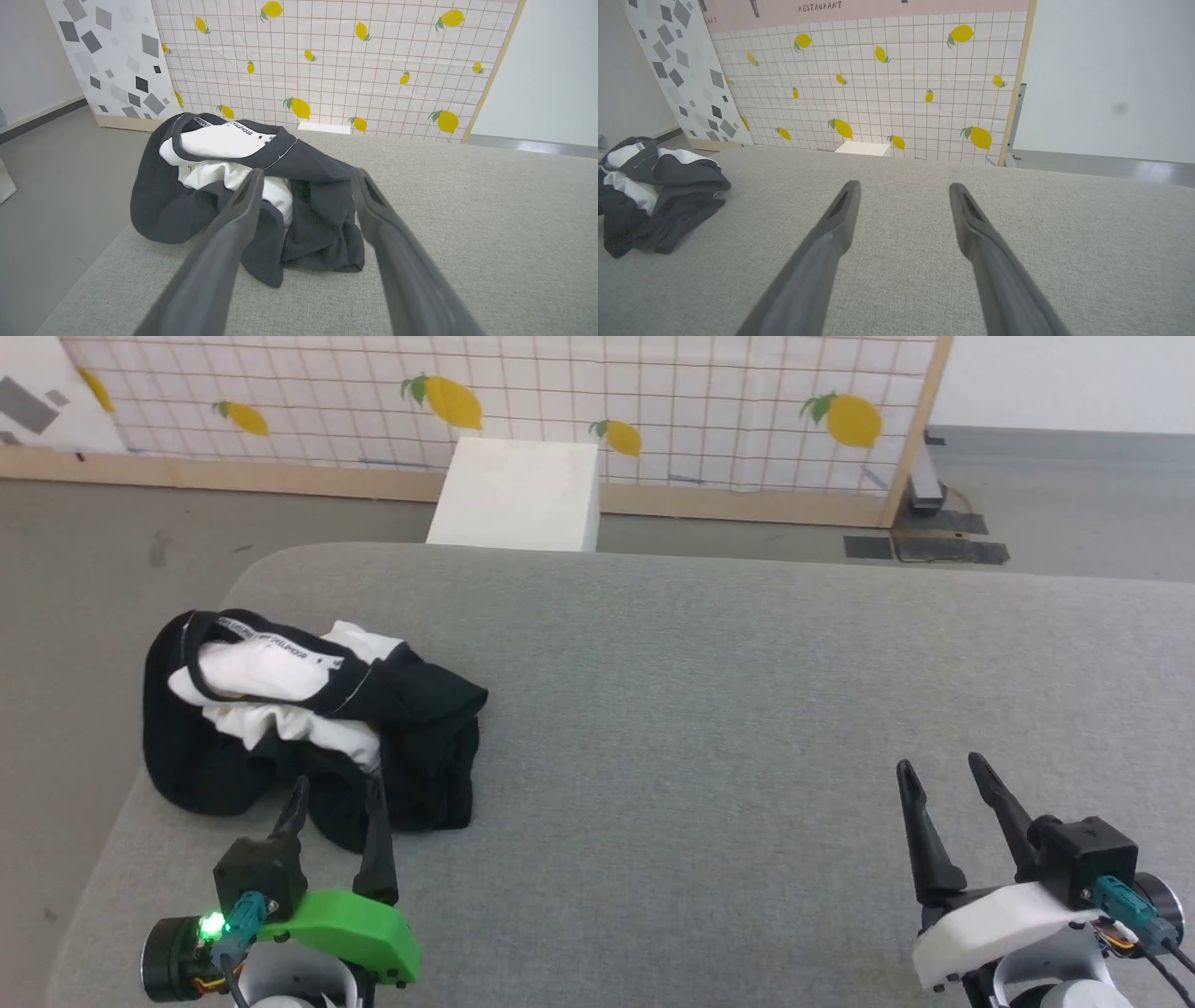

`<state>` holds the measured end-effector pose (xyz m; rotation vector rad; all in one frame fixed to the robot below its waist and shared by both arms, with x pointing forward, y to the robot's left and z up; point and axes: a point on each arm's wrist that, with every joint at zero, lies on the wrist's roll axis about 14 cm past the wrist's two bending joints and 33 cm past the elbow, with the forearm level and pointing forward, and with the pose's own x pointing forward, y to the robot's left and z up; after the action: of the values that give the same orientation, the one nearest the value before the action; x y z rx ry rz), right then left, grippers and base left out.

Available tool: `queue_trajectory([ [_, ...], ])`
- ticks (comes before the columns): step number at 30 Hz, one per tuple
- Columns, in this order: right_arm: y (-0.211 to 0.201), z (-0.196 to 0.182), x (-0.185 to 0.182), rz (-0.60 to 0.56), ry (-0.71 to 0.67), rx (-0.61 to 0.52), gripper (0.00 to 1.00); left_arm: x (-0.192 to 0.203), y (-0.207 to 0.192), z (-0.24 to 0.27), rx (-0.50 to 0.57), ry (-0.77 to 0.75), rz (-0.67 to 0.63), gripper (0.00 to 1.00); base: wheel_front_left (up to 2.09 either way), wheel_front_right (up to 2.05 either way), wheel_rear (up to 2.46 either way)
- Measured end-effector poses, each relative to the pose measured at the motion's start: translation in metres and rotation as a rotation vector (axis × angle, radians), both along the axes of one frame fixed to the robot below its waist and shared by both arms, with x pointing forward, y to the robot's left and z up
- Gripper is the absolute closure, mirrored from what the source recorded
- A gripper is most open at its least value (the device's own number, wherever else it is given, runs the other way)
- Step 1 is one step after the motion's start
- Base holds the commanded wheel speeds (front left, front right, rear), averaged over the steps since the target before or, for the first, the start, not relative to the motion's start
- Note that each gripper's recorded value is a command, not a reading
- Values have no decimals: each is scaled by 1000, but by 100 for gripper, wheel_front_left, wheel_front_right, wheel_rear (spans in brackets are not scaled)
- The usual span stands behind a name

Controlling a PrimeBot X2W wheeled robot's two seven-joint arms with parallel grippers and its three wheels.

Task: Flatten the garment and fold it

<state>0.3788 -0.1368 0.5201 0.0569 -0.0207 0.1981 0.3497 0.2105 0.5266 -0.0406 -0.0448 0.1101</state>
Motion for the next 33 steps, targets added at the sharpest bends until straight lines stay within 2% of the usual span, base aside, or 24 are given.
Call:
queue_trajectory([
  [33, 61, -14, 12, 172, 18, 66, 0, -56, 60, -8, -44, -24, 224, 0, 0, 0, 0],
])
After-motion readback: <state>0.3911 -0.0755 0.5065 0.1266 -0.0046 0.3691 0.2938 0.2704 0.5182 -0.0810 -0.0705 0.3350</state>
